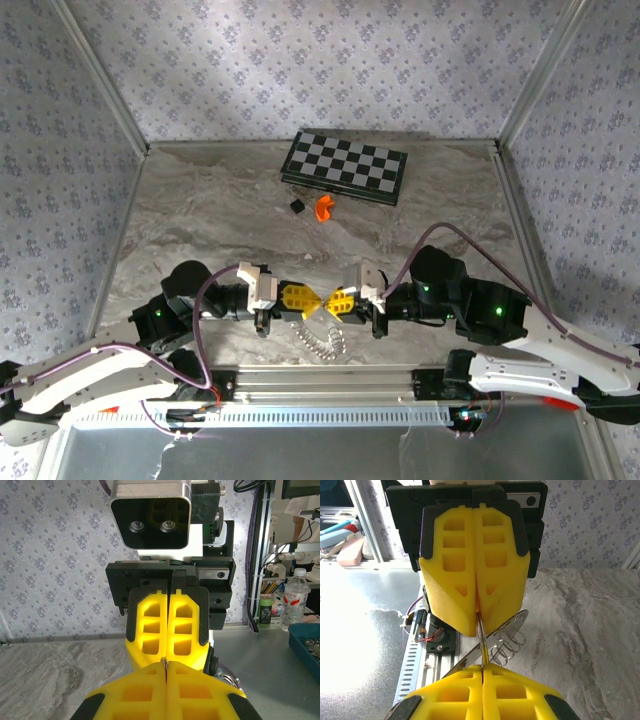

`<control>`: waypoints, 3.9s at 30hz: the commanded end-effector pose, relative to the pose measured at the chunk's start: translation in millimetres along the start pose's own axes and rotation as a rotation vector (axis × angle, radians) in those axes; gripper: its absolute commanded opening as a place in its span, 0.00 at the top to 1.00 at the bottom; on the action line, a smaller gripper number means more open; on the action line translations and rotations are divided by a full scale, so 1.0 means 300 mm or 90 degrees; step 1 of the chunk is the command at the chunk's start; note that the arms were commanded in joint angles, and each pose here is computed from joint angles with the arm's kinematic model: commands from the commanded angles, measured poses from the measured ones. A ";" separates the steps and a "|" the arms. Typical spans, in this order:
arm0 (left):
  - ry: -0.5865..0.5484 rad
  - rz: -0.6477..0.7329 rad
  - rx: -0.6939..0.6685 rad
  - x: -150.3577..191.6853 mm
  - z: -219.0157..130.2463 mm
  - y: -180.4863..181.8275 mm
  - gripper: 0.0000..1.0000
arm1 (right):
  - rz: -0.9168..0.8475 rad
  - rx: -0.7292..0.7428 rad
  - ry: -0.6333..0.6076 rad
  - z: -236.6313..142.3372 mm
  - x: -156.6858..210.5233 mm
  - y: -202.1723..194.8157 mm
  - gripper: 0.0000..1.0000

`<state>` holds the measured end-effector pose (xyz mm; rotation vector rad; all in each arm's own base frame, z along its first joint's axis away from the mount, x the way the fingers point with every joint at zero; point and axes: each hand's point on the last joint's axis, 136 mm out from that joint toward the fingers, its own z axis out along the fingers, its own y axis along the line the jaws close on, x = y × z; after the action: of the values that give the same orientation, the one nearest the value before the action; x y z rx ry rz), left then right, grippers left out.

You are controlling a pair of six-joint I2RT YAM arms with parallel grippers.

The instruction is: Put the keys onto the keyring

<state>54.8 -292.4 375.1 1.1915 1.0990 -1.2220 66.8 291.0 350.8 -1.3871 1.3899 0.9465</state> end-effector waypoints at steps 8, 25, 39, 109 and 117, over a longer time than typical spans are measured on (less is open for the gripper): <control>-0.077 0.032 0.021 -0.121 -0.040 -0.037 1.00 | 0.001 0.013 -0.047 -0.041 -0.029 -0.002 0.54; -0.081 0.028 -0.006 -0.107 -0.044 -0.015 1.00 | 0.052 -0.056 -0.075 0.046 0.003 0.040 0.56; -0.092 0.033 -0.008 -0.117 -0.056 -0.019 1.00 | 0.068 -0.053 -0.073 0.088 0.024 0.025 0.70; 0.127 0.005 -0.171 0.167 -0.048 0.144 0.80 | 0.005 0.147 0.076 0.030 0.037 -0.153 1.00; 0.125 -0.019 -0.241 0.205 -0.070 0.199 0.30 | 0.038 0.236 0.175 0.037 0.144 -0.252 1.00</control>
<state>110.2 -282.7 310.1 1.0923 1.4231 -0.8929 130.0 292.6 310.3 -1.2925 1.6666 0.5878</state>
